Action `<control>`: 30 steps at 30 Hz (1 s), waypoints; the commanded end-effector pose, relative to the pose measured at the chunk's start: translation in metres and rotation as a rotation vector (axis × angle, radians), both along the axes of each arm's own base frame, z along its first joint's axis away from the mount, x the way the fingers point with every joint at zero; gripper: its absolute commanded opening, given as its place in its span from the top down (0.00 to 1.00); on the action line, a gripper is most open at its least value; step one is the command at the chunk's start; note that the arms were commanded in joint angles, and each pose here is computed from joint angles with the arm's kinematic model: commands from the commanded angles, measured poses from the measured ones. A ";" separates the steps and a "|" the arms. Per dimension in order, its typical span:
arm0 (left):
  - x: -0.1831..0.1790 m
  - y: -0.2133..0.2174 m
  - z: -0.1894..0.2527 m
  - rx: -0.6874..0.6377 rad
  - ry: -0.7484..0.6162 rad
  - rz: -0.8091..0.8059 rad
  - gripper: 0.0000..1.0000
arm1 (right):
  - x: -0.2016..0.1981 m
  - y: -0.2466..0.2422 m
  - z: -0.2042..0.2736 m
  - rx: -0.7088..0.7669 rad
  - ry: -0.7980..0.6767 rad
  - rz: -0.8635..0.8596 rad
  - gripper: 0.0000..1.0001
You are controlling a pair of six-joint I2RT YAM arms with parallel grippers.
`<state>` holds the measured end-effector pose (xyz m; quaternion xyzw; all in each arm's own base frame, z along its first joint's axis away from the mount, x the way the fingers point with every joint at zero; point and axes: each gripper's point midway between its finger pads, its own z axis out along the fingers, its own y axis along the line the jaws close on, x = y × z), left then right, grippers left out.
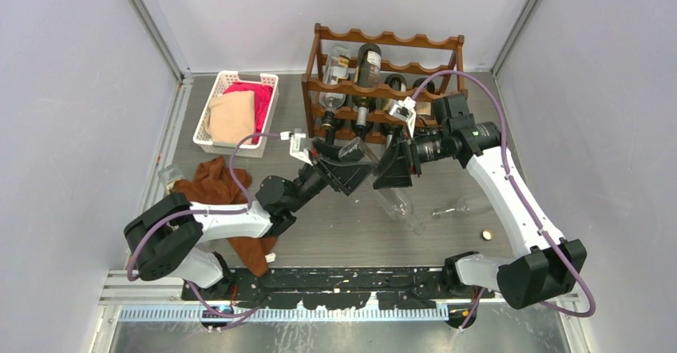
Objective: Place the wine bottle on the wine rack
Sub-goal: Pick up the wine bottle from the corner of the board.
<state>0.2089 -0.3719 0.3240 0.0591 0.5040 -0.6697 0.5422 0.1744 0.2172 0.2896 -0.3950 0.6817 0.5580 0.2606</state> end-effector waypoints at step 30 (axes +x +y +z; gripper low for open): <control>0.019 0.033 0.034 -0.137 0.013 0.019 1.00 | 0.020 -0.003 -0.027 -0.120 0.000 -0.089 0.00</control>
